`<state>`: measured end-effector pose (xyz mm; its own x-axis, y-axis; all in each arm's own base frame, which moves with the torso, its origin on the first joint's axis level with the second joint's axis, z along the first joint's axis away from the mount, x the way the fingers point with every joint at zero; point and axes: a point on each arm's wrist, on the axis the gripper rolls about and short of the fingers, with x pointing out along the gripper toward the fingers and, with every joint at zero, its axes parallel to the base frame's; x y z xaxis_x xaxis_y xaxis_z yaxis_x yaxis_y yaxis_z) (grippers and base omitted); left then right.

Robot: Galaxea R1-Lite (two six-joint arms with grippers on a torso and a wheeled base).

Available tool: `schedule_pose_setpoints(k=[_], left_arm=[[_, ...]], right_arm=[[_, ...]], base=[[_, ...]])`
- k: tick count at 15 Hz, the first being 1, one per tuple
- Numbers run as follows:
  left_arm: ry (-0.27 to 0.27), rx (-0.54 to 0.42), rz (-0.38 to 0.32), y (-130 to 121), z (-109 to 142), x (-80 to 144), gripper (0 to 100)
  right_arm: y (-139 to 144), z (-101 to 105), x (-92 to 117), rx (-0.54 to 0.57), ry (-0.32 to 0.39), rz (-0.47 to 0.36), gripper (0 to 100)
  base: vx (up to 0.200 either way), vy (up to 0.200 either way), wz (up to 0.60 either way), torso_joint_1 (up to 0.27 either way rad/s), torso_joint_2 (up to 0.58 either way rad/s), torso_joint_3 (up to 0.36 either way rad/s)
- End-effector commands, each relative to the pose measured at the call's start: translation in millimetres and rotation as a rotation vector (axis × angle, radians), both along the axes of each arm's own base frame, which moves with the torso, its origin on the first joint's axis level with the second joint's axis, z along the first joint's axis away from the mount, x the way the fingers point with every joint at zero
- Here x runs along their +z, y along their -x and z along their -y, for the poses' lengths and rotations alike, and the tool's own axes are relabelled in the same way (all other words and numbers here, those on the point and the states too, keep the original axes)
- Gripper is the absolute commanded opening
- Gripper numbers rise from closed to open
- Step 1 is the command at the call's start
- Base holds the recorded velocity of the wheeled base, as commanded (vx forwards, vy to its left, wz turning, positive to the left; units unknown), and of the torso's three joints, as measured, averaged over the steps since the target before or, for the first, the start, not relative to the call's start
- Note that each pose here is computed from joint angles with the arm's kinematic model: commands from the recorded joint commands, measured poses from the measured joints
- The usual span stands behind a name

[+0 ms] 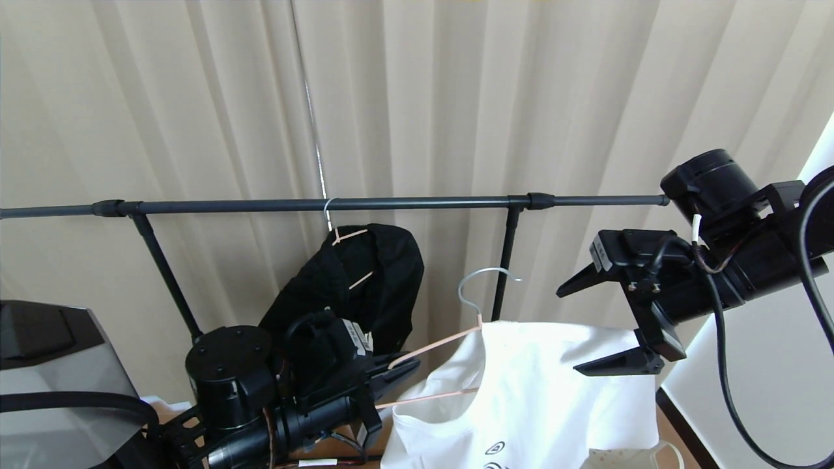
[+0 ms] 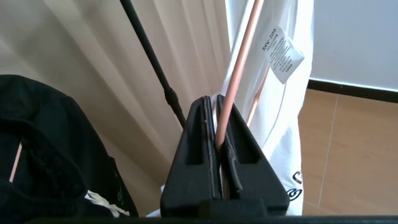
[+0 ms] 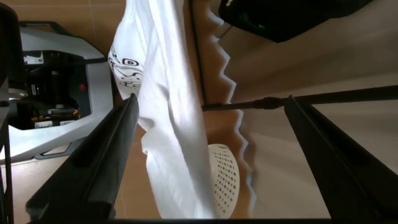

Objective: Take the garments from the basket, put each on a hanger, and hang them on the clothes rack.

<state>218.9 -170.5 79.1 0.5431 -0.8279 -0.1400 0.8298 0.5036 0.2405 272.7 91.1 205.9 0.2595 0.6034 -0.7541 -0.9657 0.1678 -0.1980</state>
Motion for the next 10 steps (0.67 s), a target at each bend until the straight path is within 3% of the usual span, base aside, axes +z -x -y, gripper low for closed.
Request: schedule_pose_setpoints(k=[1,10], left_arm=[[0.0,-0.001,0.0,0.5,0.1,-0.1,0],[0.017,-0.011,0.023,3.5,1.1,3.7,0]], right_arm=[[-3.3,-2.2,-6.7,0.004,0.008,-0.023,100],[-10.1,-14.8,-12.5,0.033,0.008,-0.032,100]], base=[[0.0,0.0,0.0,0.0,0.0,0.0],[0.0,0.0,0.0,0.0,0.0,0.0]])
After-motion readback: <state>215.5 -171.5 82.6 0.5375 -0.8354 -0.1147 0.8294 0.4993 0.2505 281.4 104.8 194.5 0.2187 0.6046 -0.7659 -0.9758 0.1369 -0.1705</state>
